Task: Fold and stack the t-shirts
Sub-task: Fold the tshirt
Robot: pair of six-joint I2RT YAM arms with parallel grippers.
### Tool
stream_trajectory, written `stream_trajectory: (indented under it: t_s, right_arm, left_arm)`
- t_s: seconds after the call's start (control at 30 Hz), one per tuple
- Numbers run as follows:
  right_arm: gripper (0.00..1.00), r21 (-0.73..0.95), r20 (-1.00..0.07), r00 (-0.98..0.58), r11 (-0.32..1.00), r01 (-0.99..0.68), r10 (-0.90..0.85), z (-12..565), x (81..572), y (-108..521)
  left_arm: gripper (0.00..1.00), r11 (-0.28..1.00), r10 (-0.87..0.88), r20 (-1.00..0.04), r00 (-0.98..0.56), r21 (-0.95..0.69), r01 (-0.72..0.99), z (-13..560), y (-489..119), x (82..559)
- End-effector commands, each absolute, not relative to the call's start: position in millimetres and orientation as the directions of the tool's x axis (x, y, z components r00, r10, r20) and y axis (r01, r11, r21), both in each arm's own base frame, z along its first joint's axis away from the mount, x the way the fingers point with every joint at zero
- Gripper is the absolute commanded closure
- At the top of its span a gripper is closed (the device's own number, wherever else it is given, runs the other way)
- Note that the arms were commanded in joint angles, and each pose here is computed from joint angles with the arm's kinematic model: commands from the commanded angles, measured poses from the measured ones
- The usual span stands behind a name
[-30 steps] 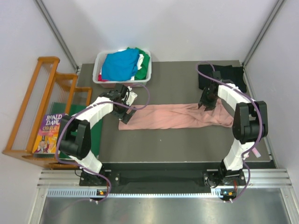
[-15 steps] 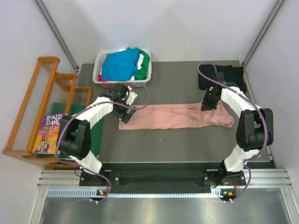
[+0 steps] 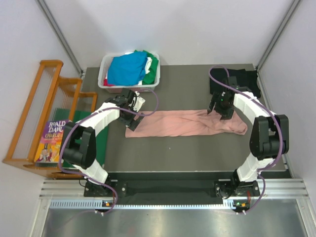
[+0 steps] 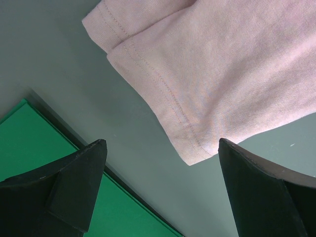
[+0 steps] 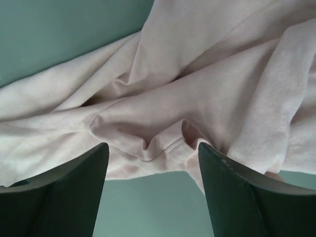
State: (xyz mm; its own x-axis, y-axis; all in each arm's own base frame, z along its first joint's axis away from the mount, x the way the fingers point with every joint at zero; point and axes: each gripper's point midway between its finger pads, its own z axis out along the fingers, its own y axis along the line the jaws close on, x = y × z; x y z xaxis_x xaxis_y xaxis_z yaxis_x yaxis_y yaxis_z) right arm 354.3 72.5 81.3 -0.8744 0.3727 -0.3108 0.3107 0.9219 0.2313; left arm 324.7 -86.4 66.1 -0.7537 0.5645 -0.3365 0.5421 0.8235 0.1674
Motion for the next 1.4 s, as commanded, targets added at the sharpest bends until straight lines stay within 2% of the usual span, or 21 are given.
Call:
stream_trajectory:
  t_s: [0.0,0.13,0.3,0.33,0.37,0.43,0.47,0.6,0.87,1.17,1.37]
  right_arm:
    - [0.25,0.213,-0.317,-0.875,0.926,0.311,0.367,76.6,361.5,71.7]
    - [0.33,0.223,-0.303,-0.879,0.924,0.309,0.367,71.2,362.8,75.2]
    - [0.49,0.221,-0.283,-0.886,0.924,0.311,0.366,64.2,361.3,75.4]
    - [0.53,0.221,-0.282,-0.887,0.925,0.31,0.364,63.4,360.7,75.9]
    - [0.62,0.221,-0.283,-0.887,0.925,0.309,0.365,63.5,360.6,75.9]
    - [0.69,0.224,-0.288,-0.885,0.924,0.309,0.366,65.9,361.8,76.1]
    - [0.77,0.224,-0.288,-0.884,0.924,0.311,0.368,66.6,362.1,75.6]
    - [0.93,0.224,-0.296,-0.881,0.924,0.311,0.368,72.9,365.6,75.2]
    - [0.99,0.239,-0.326,-0.868,0.921,0.308,0.375,86.8,375.8,75.7]
    - [1.0,0.316,-0.37,-0.827,0.895,0.316,0.422,117.2,436.3,77.7]
    - [1.0,0.312,-0.377,-0.825,0.896,0.315,0.421,113.7,462.4,77.6]
  left_arm:
    - [0.01,0.825,0.559,-0.395,-0.729,0.176,0.536,78.5,-92.1,332.5]
    - [0.01,0.824,0.56,-0.403,-0.724,0.181,0.536,83.1,-92.6,335.1]
    - [0.01,0.824,0.56,-0.408,-0.721,0.186,0.535,85.2,-92.6,337.0]
    - [0.01,0.825,0.559,-0.41,-0.721,0.183,0.535,85.2,-93.3,337.2]
    - [0.01,0.825,0.558,-0.411,-0.72,0.184,0.535,85.7,-93.6,338.0]
    - [0.01,0.825,0.559,-0.409,-0.721,0.181,0.536,85.1,-94.1,337.0]
    - [0.01,0.825,0.558,-0.407,-0.723,0.18,0.535,84.1,-93.6,337.0]
    - [0.01,0.825,0.559,-0.406,-0.723,0.183,0.535,83.4,-93.1,337.4]
    - [0.01,0.825,0.559,-0.407,-0.723,0.185,0.534,81.3,-92.5,336.6]
    - [0.01,0.826,0.558,-0.398,-0.728,0.18,0.534,76.6,-92.3,334.7]
    - [0.01,0.824,0.563,-0.389,-0.729,0.19,0.534,73.1,-89.4,332.8]
